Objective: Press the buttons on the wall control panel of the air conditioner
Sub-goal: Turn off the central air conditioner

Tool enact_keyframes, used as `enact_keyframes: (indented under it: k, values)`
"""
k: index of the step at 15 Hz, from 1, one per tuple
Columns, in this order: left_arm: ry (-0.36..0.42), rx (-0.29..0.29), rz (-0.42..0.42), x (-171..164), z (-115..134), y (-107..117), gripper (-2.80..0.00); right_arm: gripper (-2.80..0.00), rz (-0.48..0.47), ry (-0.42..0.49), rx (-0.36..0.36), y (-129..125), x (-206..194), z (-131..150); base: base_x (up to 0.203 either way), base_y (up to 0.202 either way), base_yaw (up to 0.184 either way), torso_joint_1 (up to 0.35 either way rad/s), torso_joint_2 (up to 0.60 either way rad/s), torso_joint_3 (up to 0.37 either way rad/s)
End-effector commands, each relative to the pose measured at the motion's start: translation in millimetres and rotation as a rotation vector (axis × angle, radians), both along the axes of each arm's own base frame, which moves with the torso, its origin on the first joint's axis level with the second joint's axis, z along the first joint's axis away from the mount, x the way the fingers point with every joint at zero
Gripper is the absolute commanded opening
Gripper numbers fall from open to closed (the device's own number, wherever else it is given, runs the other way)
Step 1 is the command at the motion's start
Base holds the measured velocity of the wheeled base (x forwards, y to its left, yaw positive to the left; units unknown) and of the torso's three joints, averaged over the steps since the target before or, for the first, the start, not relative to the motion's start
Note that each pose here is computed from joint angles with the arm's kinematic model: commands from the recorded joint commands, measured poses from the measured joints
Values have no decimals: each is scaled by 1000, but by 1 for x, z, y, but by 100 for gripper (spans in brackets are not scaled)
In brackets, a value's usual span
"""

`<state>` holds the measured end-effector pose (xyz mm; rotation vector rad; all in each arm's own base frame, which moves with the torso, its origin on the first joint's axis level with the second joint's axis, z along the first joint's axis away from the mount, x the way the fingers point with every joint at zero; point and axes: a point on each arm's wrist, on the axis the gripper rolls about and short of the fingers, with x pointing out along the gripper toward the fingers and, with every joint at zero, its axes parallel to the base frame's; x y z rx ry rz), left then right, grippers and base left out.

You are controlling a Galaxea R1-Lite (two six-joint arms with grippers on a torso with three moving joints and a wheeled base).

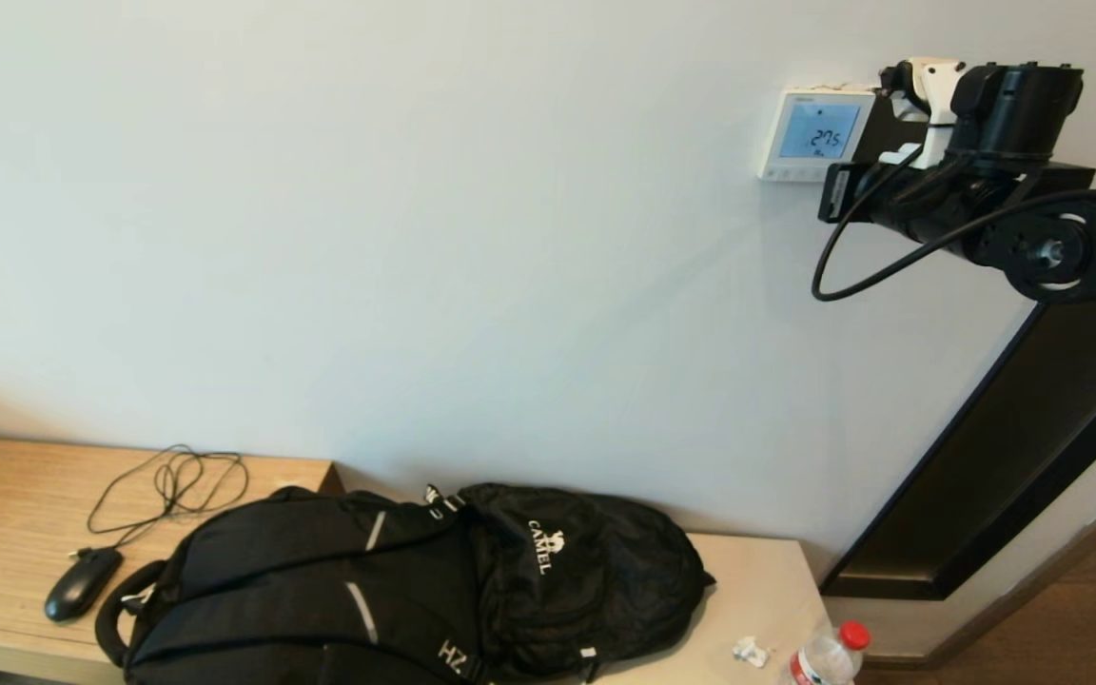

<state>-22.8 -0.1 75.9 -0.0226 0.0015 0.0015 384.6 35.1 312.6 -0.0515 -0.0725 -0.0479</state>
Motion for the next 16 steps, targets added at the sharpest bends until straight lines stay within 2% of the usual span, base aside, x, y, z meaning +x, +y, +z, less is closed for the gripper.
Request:
enact_keyframes:
  k: [1, 11, 16]
  values:
    - [-1, 0, 0, 0, 0, 0, -280, -280, 0, -4, 0, 0, 2, 0, 0, 0, 0, 0, 0, 0]
    - [-1, 0, 1, 0, 0, 0, -280, -280, -3, -8, 2, -1, 1, 1, 0, 0, 0, 0, 0, 0]
    - [-1, 0, 0, 0, 0, 0, -280, -280, 8, -98, 11, -1, -41, 40, 0, 0, 0, 0, 0, 0]
